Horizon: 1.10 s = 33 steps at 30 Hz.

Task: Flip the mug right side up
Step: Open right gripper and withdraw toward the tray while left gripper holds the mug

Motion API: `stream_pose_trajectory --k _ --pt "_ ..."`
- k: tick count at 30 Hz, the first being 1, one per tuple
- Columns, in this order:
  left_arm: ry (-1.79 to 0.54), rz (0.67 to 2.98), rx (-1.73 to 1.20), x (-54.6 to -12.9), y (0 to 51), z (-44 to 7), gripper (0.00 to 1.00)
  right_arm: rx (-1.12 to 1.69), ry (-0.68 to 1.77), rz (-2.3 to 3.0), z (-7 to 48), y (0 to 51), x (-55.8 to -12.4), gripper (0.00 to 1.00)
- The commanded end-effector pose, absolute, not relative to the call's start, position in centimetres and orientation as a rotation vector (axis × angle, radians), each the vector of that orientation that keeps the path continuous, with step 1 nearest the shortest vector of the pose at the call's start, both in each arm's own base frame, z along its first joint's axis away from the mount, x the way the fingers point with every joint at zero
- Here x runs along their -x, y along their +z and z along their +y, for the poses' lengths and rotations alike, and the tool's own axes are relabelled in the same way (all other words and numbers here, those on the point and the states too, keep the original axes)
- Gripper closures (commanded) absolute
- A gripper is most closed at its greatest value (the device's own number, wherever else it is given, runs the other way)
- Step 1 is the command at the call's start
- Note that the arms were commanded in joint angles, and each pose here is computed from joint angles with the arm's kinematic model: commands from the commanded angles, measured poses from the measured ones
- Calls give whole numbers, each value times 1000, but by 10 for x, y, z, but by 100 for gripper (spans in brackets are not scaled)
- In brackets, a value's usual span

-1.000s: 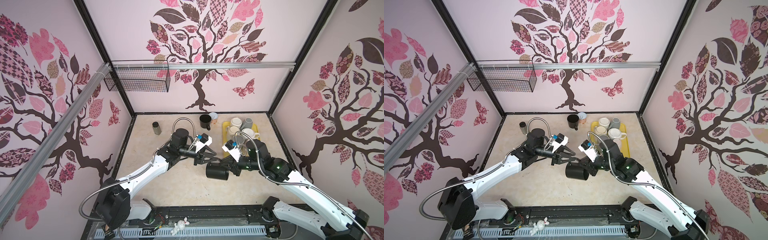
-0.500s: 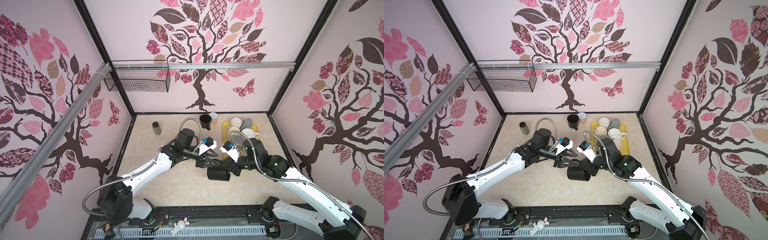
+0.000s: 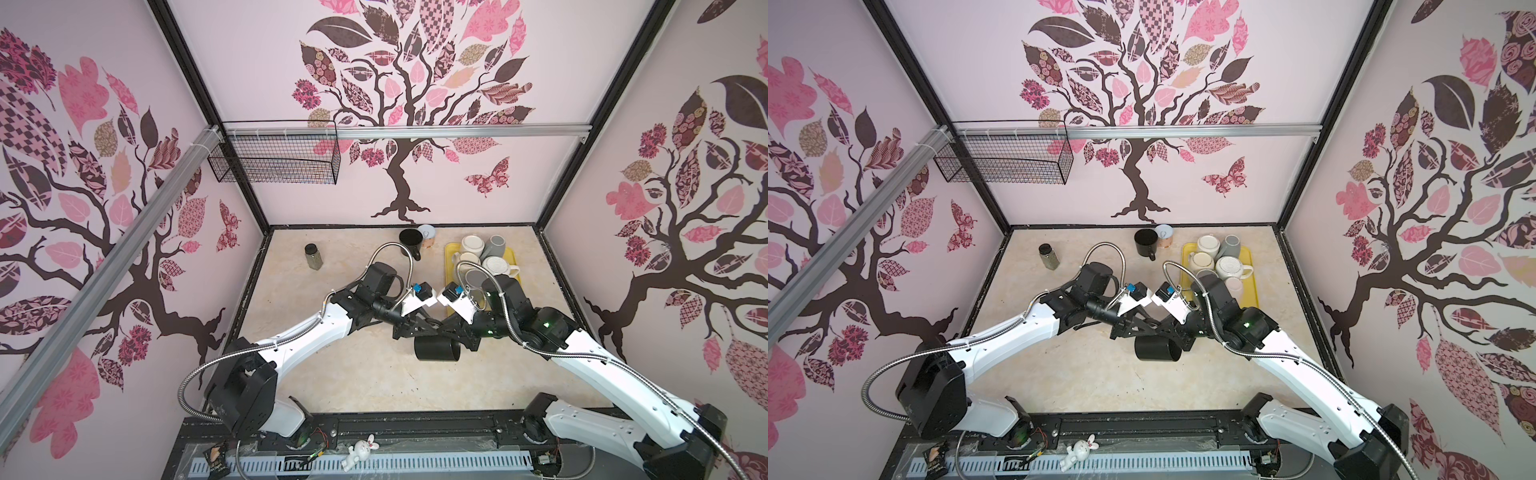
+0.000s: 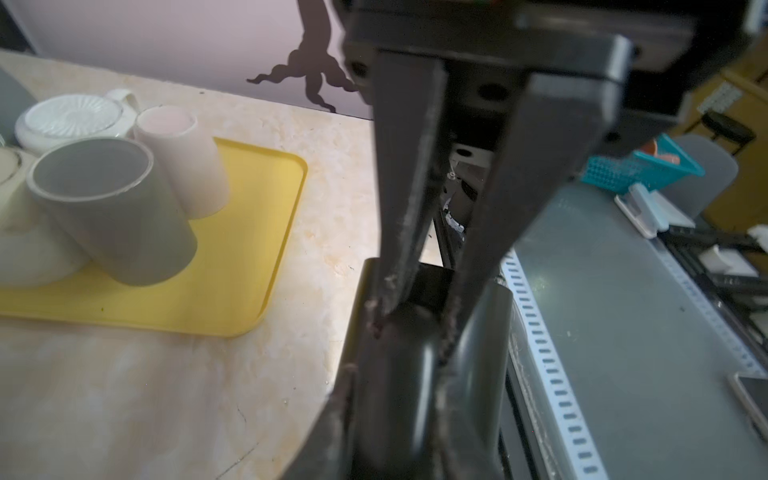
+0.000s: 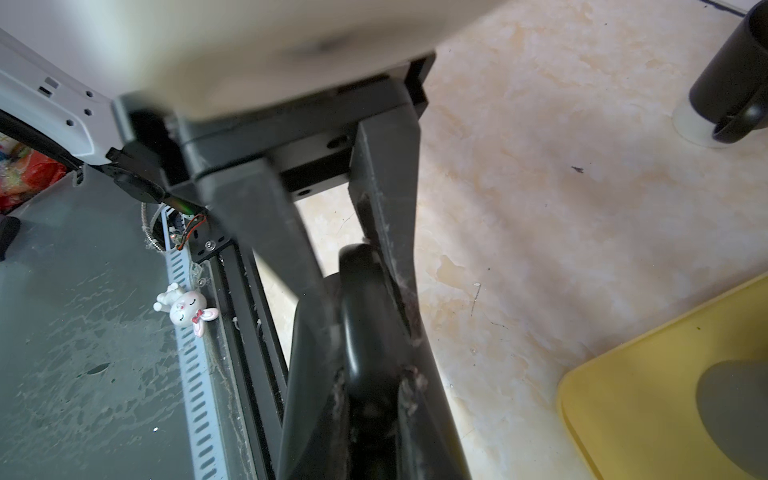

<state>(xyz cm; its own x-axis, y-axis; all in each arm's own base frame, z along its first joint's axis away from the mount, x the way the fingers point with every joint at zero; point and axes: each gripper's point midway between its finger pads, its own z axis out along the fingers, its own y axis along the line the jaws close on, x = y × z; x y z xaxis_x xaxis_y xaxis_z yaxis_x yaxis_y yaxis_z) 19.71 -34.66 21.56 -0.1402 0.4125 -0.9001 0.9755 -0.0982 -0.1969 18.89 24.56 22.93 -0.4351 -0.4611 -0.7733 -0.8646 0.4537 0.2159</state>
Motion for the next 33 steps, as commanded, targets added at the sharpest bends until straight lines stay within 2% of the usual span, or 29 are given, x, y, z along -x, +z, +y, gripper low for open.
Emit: stream_pose_trajectory --k 1,7,8,9,10,13,16,24,33 --pt "-1222 1520 -1542 -200 235 -354 100 1116 837 1934 257 266 -195 100" --pt "-1200 1551 -1501 -208 231 -356 100 1046 774 1962 251 262 -206 100" --pt "-1190 1561 -1480 -212 230 -356 100 1023 755 1958 249 264 -209 93" --pt "-1186 1566 -1451 -216 229 -357 100 981 727 1955 245 266 -214 79" --pt "-1184 1576 -1413 -222 227 -356 100 942 699 1952 241 269 -218 72" --pt "-1176 1608 -1258 -249 220 -350 100 855 626 1968 229 272 -230 58" --pt "-1136 1614 -1130 -275 214 -343 100 752 560 2036 214 266 -245 50" --pt "-943 1616 -867 -339 195 -331 100 442 462 2159 182 241 -273 46" --pt "-873 1533 -660 -401 184 -329 100 333 445 2201 169 227 -281 45"
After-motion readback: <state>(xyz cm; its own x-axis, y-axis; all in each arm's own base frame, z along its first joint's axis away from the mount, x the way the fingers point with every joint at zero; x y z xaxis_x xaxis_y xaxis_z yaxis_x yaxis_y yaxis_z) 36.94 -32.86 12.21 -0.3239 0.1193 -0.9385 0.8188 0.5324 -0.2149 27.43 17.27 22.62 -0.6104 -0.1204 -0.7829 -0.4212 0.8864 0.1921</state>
